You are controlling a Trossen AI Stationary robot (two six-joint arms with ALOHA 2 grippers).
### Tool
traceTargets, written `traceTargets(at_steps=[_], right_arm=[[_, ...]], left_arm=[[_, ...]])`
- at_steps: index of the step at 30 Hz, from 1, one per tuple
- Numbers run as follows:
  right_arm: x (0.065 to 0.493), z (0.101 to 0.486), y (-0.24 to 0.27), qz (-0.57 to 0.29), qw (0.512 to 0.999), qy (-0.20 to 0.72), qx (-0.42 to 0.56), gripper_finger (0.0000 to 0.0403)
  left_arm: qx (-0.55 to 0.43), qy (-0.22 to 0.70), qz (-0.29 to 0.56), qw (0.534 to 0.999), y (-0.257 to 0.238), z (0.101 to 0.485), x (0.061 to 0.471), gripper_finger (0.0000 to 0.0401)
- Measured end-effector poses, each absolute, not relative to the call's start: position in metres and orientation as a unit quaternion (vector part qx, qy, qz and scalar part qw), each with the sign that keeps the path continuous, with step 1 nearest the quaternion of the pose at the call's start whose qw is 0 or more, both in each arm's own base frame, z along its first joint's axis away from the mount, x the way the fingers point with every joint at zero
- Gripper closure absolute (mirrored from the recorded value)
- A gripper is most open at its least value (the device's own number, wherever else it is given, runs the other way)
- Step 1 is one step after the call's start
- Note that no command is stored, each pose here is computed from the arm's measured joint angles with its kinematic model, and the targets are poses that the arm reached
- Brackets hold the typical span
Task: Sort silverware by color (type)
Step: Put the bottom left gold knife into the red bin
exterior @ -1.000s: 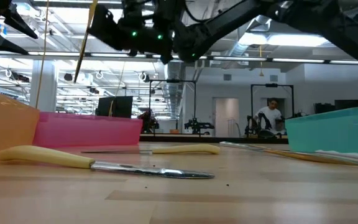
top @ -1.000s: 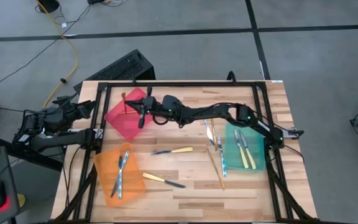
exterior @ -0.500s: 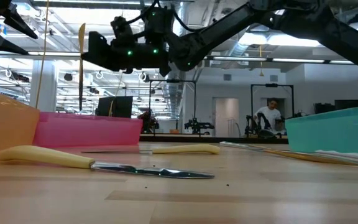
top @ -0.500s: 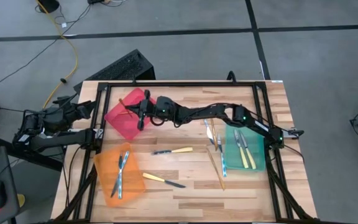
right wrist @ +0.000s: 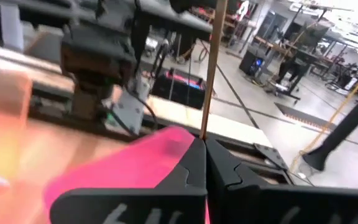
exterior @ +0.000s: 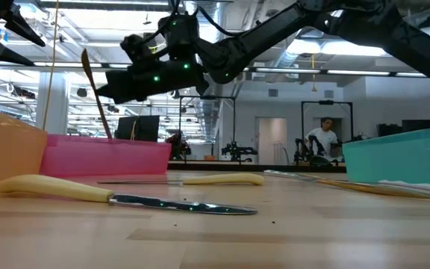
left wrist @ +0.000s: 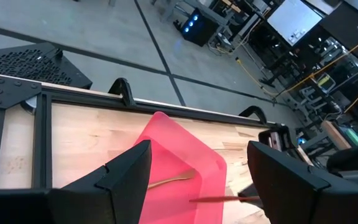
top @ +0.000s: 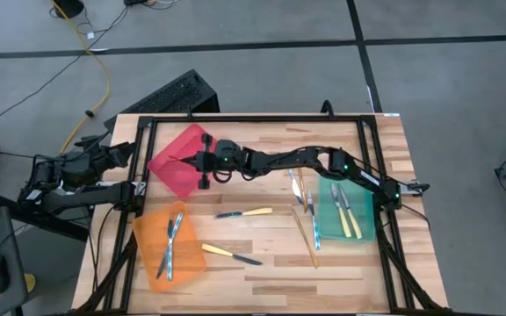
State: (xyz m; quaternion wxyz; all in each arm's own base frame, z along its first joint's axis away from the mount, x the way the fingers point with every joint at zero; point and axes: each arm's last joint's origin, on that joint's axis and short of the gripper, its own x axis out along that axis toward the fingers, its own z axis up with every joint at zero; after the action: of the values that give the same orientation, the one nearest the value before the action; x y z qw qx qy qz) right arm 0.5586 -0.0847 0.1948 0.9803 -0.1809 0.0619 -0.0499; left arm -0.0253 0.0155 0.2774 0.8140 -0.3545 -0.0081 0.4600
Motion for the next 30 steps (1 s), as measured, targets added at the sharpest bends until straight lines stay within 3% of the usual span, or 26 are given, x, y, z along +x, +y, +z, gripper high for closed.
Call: traceTargets(at_steps=[13, 30], right_arm=[[0.557, 0.182, -0.082, -0.052, 0.953, 0.139, -0.266, 0.0396], [0.558, 0.139, -0.081, -0.048, 0.932, 0.224, -0.281, 0.0396]], left_arm=[[-0.348, -0.01, 0.471, 0.81, 0.016, 0.277, -0.026, 0.0154], [-0.35, -0.011, 0.473, 0.809, 0.016, 0.277, -0.026, 0.0154]])
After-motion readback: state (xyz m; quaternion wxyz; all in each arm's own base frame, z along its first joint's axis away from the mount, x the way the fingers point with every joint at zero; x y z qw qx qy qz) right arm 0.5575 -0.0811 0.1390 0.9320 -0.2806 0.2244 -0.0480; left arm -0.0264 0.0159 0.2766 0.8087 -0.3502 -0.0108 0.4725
